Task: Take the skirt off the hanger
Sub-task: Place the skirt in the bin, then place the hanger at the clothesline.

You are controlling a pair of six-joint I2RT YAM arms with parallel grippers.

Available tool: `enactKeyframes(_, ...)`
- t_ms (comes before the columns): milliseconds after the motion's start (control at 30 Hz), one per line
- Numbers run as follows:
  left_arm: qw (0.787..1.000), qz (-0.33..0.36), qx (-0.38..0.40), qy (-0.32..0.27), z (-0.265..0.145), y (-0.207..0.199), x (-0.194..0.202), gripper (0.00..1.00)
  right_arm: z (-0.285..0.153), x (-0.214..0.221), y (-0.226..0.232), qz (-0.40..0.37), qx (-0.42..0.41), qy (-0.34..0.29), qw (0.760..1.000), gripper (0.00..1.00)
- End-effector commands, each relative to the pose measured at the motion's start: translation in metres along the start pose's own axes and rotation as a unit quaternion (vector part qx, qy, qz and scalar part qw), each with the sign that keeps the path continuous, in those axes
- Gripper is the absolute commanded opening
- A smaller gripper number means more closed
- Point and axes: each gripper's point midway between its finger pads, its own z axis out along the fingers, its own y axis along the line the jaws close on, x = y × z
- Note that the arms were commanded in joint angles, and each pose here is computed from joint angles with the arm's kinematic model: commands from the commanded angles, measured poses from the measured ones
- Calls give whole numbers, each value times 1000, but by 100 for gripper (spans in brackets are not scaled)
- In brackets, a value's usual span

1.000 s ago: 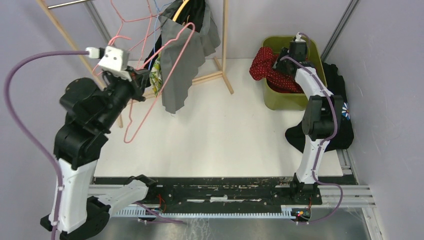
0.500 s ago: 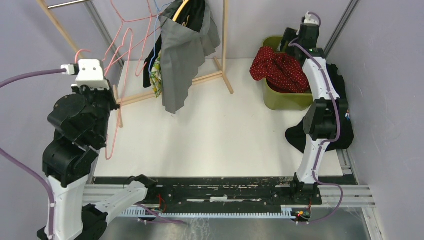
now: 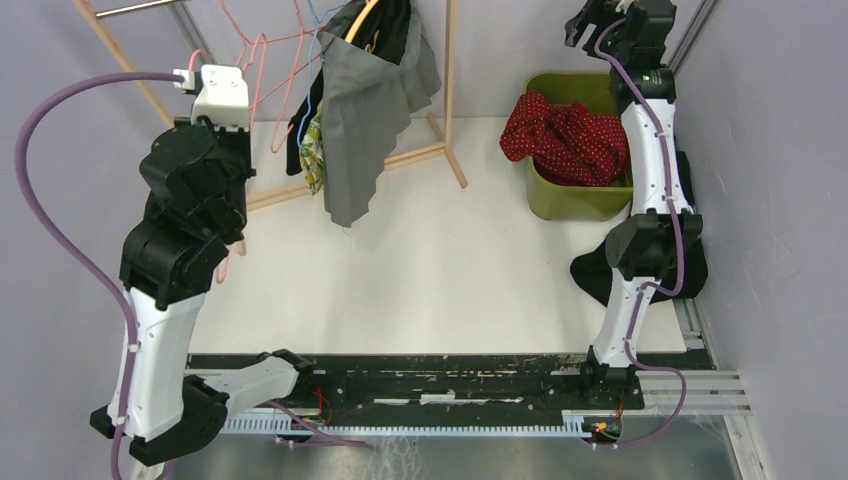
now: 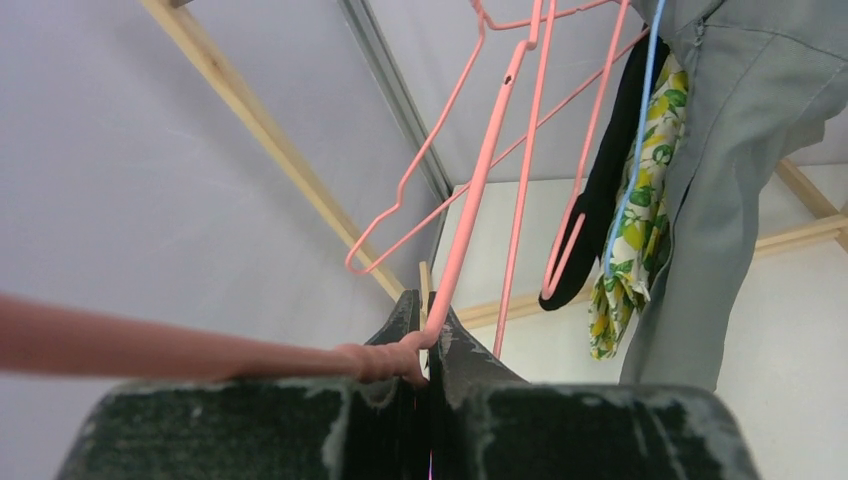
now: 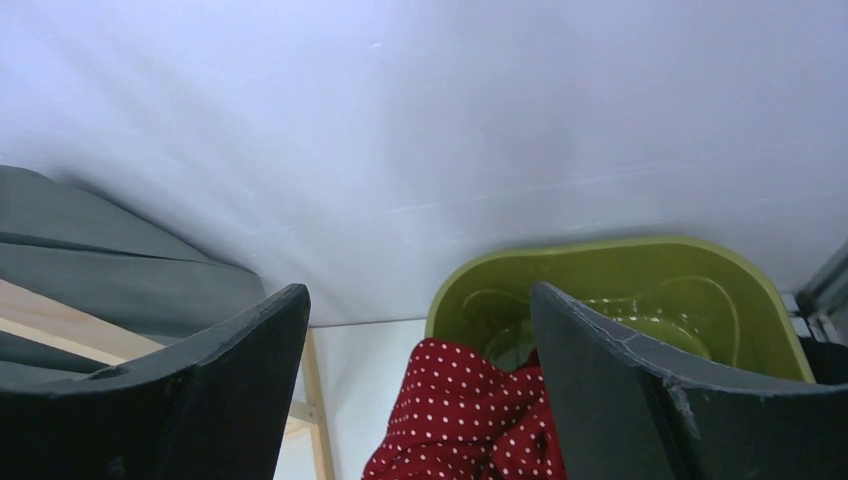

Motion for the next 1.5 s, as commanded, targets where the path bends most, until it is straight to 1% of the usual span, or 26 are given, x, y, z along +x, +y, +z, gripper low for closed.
enactKeyframes(0,1000,21,18,-12,15,-15,-15,3,7,-20,19,18,-43,-35,998,87)
enactKeyframes(100,999,37,28,-7,35,-36,-19,3,10,-21,25,24,-60,-38,997,87)
enactKeyframes(200,999,42,22,-20,53,-46,-30,3,12,-23,28,28,-71,-41,996,87)
enactKeyframes(300,998,42,7,-37,70,-45,-48,3,13,-24,28,38,-80,-42,995,86)
enactKeyframes(467,998,40,-16,-50,94,-42,-65,3,14,-21,23,47,-83,-35,995,86)
enactKeyframes(567,997,32,19,-64,89,-47,-67,3,13,-20,20,45,-80,-32,995,85)
enactKeyframes(633,995,11,56,-86,75,-51,-73,3,13,-19,18,44,-78,-30,995,85)
enactKeyframes(733,991,-17,84,-101,53,-46,-74,3,13,-17,19,45,-80,-30,995,85)
enactKeyframes(833,989,-31,99,-107,33,-39,-70,3,14,-16,20,45,-81,-31,995,85)
enactKeyframes(900,990,-32,84,-105,28,-30,-65,3,14,-16,20,44,-81,-32,995,85)
enactKeyframes(933,992,-23,73,-98,30,-28,-60,3,15,-16,20,43,-82,-32,995,85)
enactKeyframes(1033,995,9,70,-67,48,-40,-49,3,15,-14,23,43,-85,-33,995,85)
enactKeyframes(1133,995,15,82,-58,64,-57,-46,3,14,-15,22,39,-83,-33,995,85)
enactKeyframes(1200,995,18,82,-53,74,-61,-43,3,13,-14,21,35,-80,-31,996,85)
enactKeyframes(1333,996,15,78,-46,91,-58,-38,3,14,-13,21,35,-82,-29,996,85)
enactKeyframes(1467,996,11,70,-46,93,-47,-34,3,16,-12,24,43,-88,-31,995,85)
